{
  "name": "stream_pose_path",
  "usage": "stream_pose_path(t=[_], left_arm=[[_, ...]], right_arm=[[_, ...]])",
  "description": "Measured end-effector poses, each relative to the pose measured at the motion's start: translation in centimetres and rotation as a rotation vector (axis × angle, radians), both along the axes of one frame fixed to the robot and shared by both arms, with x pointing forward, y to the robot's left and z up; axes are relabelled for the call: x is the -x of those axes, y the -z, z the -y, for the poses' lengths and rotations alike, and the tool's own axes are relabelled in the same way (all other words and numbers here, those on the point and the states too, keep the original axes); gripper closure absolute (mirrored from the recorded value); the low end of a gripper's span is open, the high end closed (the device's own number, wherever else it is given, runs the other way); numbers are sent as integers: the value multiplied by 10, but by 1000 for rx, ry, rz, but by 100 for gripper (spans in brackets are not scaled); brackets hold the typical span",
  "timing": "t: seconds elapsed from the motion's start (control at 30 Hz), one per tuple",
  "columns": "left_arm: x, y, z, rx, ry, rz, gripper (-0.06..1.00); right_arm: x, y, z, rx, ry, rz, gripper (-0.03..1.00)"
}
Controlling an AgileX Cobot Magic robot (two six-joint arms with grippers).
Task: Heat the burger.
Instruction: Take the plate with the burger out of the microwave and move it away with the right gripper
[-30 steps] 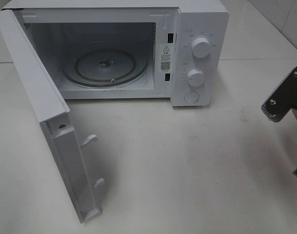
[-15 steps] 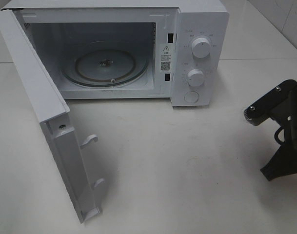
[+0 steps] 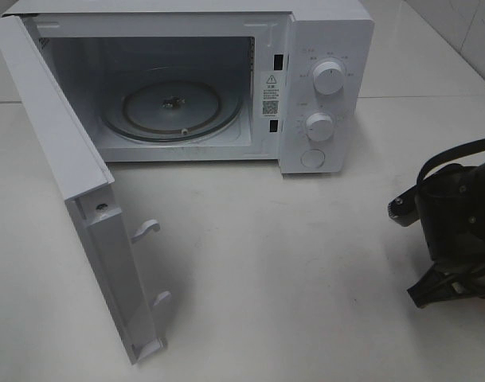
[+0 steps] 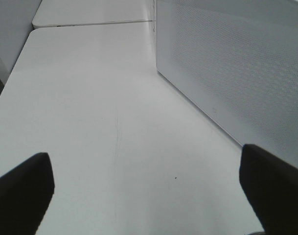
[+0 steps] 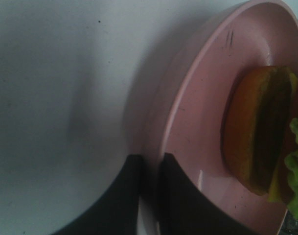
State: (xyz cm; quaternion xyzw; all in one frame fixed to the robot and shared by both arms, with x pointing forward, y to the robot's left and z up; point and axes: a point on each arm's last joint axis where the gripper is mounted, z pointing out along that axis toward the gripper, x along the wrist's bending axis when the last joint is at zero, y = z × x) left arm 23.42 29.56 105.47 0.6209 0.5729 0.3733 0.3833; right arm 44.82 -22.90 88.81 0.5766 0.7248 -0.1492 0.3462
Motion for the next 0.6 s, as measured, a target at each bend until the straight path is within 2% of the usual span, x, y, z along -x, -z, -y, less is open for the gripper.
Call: stream_pose_path(t=[0.43,0.6], left_arm=[[0,0,0,0,0,0,-3],[0,0,0,0,0,0,-3]], right_arm=[[-9,24,11,32,22,-21,86],[-9,24,11,39,19,-24,80]])
